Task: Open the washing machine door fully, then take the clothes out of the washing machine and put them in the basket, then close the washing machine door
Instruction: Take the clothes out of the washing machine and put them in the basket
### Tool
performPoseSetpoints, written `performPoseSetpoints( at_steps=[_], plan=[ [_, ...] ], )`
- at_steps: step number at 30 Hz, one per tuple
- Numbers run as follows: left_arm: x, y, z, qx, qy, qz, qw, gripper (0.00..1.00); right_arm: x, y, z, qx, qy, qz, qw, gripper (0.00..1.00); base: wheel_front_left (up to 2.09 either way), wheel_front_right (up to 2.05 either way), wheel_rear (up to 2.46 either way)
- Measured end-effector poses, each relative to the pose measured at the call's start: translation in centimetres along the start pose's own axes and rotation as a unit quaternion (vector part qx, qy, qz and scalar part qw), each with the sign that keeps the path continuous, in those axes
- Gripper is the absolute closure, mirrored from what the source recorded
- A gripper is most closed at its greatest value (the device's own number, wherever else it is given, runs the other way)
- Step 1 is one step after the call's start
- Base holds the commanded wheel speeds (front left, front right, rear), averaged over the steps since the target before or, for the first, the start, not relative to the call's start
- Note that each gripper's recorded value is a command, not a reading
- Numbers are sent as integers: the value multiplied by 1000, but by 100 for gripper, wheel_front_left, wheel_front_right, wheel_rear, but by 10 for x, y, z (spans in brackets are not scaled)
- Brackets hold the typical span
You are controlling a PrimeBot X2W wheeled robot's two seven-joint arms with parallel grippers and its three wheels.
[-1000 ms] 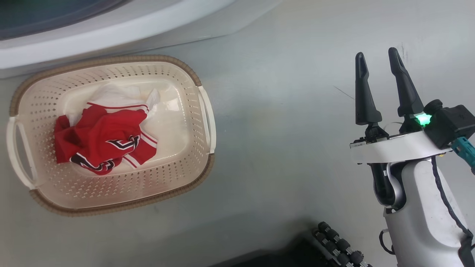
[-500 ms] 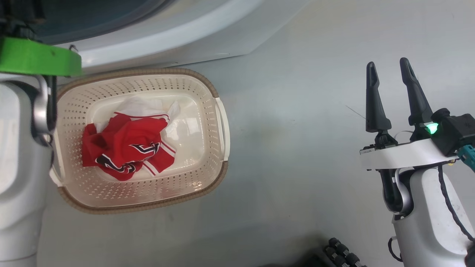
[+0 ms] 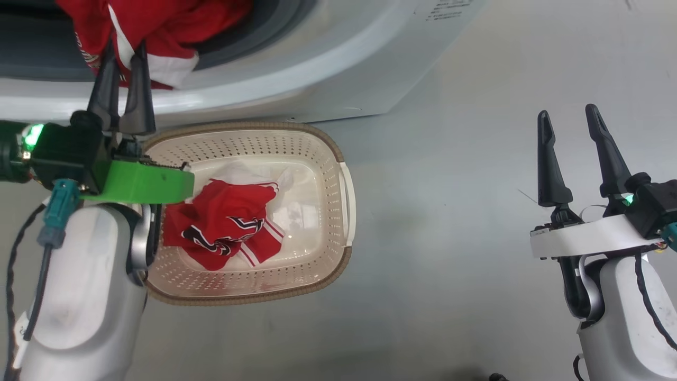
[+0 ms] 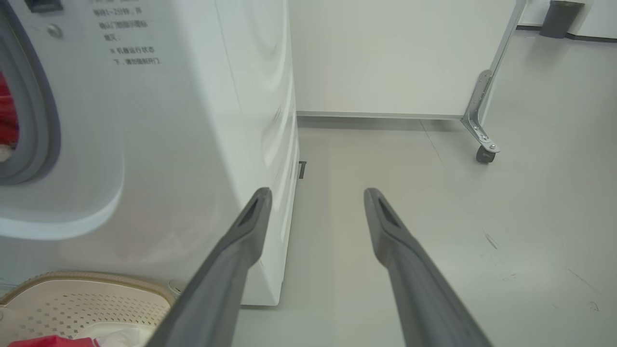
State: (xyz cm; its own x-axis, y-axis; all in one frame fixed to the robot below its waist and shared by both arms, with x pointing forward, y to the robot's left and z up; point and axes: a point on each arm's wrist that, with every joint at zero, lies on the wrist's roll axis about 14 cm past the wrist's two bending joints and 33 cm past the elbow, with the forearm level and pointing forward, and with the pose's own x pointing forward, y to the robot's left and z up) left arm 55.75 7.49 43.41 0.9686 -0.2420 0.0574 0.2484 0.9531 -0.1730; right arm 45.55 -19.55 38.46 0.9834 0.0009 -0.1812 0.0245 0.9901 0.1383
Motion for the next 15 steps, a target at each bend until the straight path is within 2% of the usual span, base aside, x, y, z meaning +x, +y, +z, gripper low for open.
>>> performPoseSetpoints(
  at_steps=[15],
  plan=[
    [-69,0,33,15,7,25,1000,100,-18,30,25,5,-24,44,999,0,0,0,0]
  ],
)
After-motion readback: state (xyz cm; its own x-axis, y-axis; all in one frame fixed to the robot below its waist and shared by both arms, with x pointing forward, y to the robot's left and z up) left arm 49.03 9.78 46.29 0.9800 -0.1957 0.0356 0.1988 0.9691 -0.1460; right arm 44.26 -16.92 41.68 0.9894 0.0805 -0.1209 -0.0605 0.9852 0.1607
